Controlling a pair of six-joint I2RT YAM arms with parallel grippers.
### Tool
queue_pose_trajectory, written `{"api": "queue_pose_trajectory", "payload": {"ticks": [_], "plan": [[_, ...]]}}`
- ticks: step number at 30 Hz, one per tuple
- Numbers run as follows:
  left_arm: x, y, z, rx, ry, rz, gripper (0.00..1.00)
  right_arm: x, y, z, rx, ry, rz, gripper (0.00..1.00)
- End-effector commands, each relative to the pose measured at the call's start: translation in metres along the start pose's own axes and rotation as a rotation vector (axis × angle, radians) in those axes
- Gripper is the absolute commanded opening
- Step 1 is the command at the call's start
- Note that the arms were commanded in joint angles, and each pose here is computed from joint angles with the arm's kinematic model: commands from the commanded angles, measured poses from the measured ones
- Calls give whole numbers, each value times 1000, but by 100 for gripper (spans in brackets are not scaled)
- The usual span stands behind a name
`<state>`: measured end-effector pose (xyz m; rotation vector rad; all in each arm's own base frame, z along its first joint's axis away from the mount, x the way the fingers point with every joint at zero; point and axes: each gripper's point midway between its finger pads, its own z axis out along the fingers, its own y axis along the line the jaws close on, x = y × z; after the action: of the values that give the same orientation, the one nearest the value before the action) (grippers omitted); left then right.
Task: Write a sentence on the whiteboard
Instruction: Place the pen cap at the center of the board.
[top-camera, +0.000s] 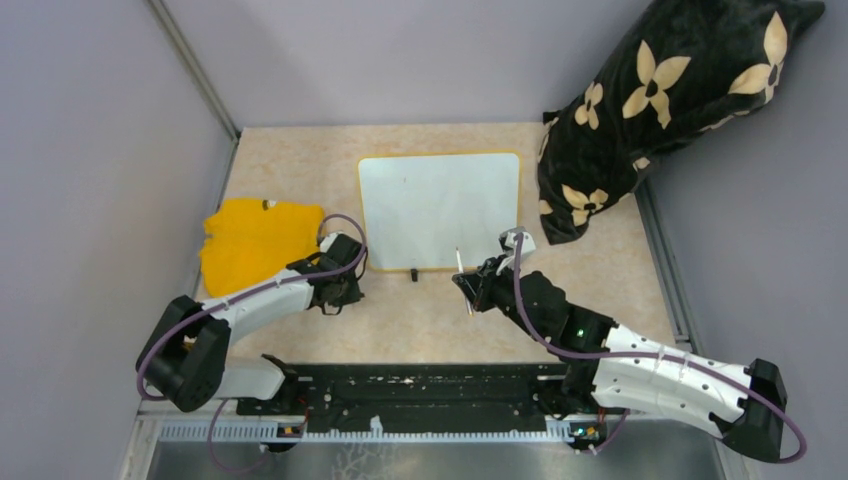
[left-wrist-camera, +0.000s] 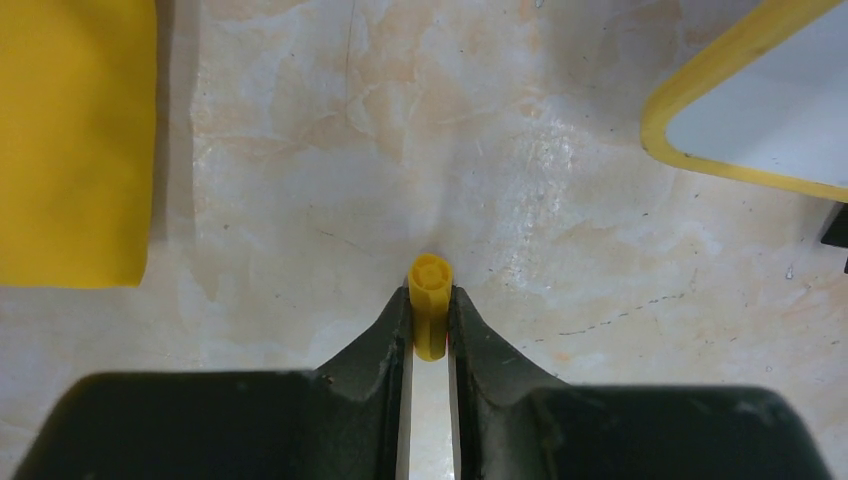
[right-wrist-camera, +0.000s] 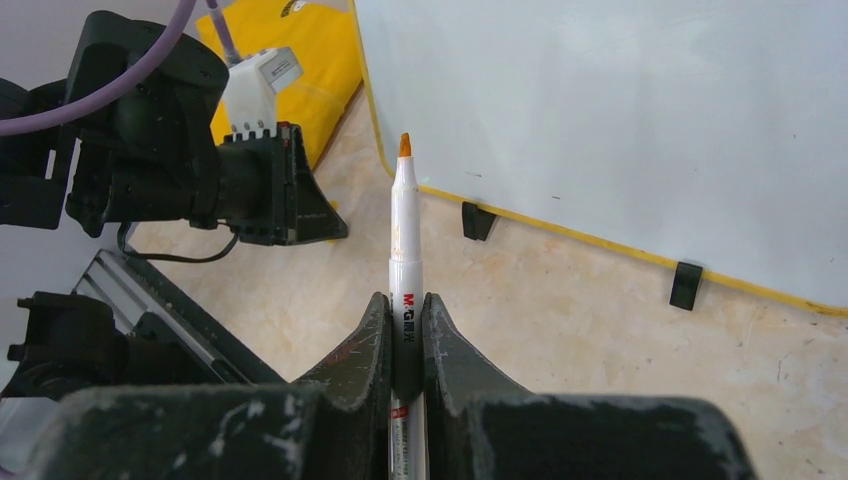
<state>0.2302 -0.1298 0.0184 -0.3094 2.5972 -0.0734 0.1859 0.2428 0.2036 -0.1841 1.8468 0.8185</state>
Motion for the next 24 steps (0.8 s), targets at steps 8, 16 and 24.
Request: {"api": "queue_pose_trajectory", "payload": {"ticks": [8, 16, 24], "plan": [[18, 6, 5, -1, 54, -17, 23, -10, 3, 1, -5, -40, 17, 0], [21, 7, 5, 0, 57, -20, 28, -9, 3, 1, -5, -36, 19, 0], [21, 5, 3, 15, 55, -32, 29, -9, 4, 0, -10, -34, 23, 0]]}}
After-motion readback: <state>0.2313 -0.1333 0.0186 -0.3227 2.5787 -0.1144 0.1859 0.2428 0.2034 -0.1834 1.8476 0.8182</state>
